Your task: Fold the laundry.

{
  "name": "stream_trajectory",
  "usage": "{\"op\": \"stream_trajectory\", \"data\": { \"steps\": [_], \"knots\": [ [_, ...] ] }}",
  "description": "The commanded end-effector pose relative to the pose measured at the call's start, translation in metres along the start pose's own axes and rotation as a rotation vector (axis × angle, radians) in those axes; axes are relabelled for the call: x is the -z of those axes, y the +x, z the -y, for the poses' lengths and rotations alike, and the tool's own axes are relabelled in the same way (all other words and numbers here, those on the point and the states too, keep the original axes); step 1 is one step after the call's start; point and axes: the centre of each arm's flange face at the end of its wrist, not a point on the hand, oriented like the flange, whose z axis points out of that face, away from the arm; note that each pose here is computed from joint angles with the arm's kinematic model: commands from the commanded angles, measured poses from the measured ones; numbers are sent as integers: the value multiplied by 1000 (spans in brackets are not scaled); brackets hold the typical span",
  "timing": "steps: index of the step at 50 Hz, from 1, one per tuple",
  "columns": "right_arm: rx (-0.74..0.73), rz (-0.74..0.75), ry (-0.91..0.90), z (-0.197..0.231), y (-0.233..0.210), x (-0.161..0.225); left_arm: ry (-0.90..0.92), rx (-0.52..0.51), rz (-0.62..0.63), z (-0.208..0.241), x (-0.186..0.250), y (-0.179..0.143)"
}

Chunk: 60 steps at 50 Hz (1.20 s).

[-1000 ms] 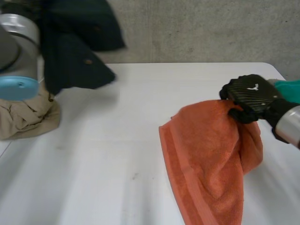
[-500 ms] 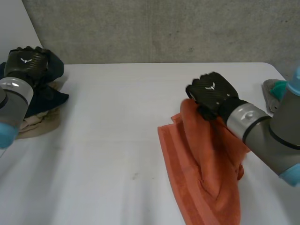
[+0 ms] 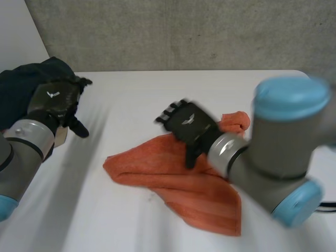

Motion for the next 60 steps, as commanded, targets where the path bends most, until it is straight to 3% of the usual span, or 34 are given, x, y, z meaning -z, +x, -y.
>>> {"op": "stream_trajectory", "data": {
  "steps": [1,6,16,25,30,34,36,37,39,40,43,47,53,60],
  "knots": [
    [-52,-162,14,20,95,9,-126,11,-116,-17,-1,16],
    [-23,-111,-45,2,114,-4,-240,19,-192,-34,-4,31],
    [242,-119,-166,-68,136,-56,-531,29,-251,-70,-13,48],
    [218,-100,-201,-126,123,-87,-536,7,-236,-86,-36,58],
    [231,-148,-153,-142,124,-105,-441,-17,-192,-81,-58,60],
    [256,-291,-28,-125,150,-119,-277,-55,-155,-49,-83,63],
    [259,-450,94,-97,181,-120,-188,-78,-124,-28,-93,60],
    [254,-584,213,-71,205,-117,-78,-97,-66,-2,-102,52],
    [245,-684,329,-47,224,-110,40,-101,3,30,-107,42],
    [238,-779,477,-19,243,-98,159,-90,57,63,-106,34],
    [240,-839,674,17,260,-78,402,-65,140,118,-98,22],
    [243,-793,742,31,261,-64,571,-46,165,151,-82,19],
    [192,-691,595,-3,244,-62,431,-72,77,109,-69,34],
    [32,-462,204,-106,187,-63,58,-112,-29,-20,-53,61]
  ]
}}
